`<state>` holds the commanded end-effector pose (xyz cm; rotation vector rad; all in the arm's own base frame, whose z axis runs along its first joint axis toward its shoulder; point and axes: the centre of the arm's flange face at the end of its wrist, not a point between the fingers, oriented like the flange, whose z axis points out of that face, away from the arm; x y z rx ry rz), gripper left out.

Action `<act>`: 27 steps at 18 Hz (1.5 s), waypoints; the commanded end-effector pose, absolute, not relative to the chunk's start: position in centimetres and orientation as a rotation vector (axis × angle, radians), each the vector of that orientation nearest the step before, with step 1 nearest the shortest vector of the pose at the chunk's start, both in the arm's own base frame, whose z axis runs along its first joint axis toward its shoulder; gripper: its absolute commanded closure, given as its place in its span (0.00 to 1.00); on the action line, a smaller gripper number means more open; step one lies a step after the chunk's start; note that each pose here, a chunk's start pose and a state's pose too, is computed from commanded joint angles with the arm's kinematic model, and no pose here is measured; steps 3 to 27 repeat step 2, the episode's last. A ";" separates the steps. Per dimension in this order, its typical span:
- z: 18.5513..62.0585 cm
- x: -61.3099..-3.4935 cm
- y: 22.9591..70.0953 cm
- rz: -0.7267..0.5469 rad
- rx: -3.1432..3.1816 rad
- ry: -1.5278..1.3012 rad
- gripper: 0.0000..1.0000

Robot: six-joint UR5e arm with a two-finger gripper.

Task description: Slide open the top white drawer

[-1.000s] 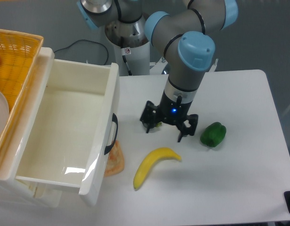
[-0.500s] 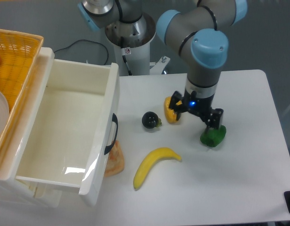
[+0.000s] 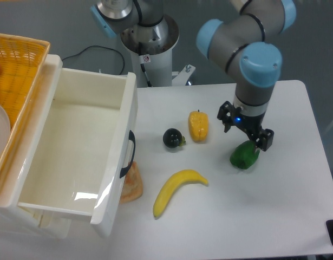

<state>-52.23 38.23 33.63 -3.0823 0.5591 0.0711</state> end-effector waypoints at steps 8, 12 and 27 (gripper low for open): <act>33.3 -52.6 38.0 0.065 -3.081 0.549 0.00; 33.3 -52.6 38.0 0.065 -3.081 0.549 0.00; 33.3 -52.6 38.0 0.065 -3.081 0.549 0.00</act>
